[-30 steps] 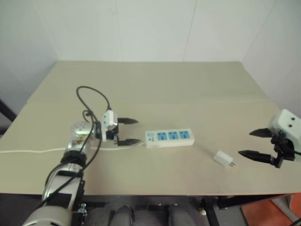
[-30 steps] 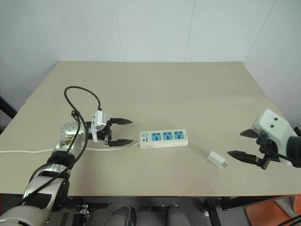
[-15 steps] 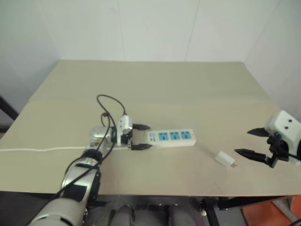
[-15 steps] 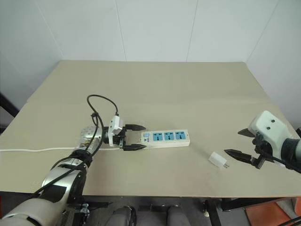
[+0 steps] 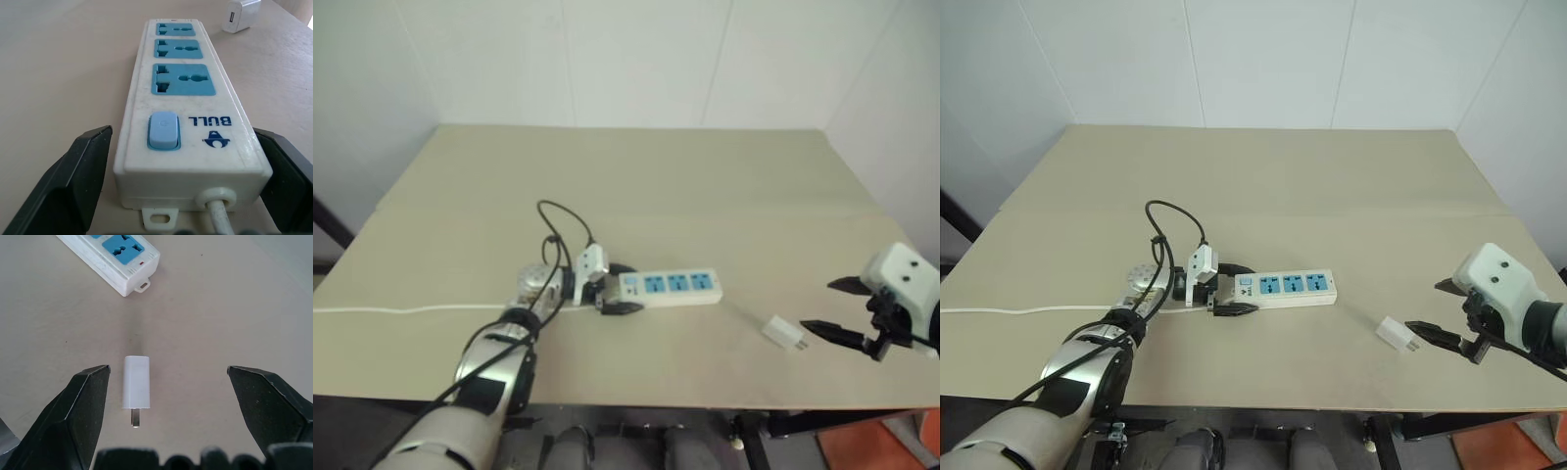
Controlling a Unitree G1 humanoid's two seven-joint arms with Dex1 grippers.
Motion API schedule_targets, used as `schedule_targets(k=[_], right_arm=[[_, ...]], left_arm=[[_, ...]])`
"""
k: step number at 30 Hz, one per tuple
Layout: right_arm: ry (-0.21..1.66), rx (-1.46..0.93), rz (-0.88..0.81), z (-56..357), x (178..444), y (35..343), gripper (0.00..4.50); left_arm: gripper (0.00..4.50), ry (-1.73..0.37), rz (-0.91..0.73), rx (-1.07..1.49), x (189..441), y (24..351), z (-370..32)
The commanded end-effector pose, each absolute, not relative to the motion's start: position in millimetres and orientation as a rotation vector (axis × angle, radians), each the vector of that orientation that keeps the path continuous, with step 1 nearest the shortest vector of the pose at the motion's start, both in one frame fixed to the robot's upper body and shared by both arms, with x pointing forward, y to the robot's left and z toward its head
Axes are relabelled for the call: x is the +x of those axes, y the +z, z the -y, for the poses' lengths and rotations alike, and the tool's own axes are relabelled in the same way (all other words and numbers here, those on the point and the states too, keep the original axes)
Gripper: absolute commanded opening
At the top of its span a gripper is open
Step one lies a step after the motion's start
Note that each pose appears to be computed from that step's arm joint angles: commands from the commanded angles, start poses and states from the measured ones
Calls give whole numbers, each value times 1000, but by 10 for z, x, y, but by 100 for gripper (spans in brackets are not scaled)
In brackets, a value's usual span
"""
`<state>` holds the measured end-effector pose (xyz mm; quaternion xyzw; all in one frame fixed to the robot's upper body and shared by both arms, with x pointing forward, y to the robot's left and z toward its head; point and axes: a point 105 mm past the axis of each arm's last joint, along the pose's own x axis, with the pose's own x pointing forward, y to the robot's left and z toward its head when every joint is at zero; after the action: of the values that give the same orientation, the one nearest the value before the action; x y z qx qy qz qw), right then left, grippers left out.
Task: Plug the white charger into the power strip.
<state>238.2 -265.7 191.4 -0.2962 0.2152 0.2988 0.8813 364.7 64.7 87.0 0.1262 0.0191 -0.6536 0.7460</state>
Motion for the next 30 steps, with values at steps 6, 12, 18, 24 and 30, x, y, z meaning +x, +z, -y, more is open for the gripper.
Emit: schedule_targets(k=[6, 12, 18, 24, 30], right_arm=[[579, -651, -394, 2660, 2422, 2037, 450], [613, -666, -415, 2605, 2481, 2021, 450], [660, -685, -614, 2498, 2562, 1962, 450], [662, -700, -688, 2429, 2674, 1952, 450], [657, -667, -809, 2465, 2665, 1814, 450]], left_arm=[[391, -1429, -5, 253, 3657, 928, -603], [391, -1435, 7, 281, 3643, 918, -576], [391, -1472, 31, 289, 3618, 972, -581], [331, -1504, 30, 262, 3584, 977, -558], [331, -1490, 29, 299, 3572, 916, -551]])
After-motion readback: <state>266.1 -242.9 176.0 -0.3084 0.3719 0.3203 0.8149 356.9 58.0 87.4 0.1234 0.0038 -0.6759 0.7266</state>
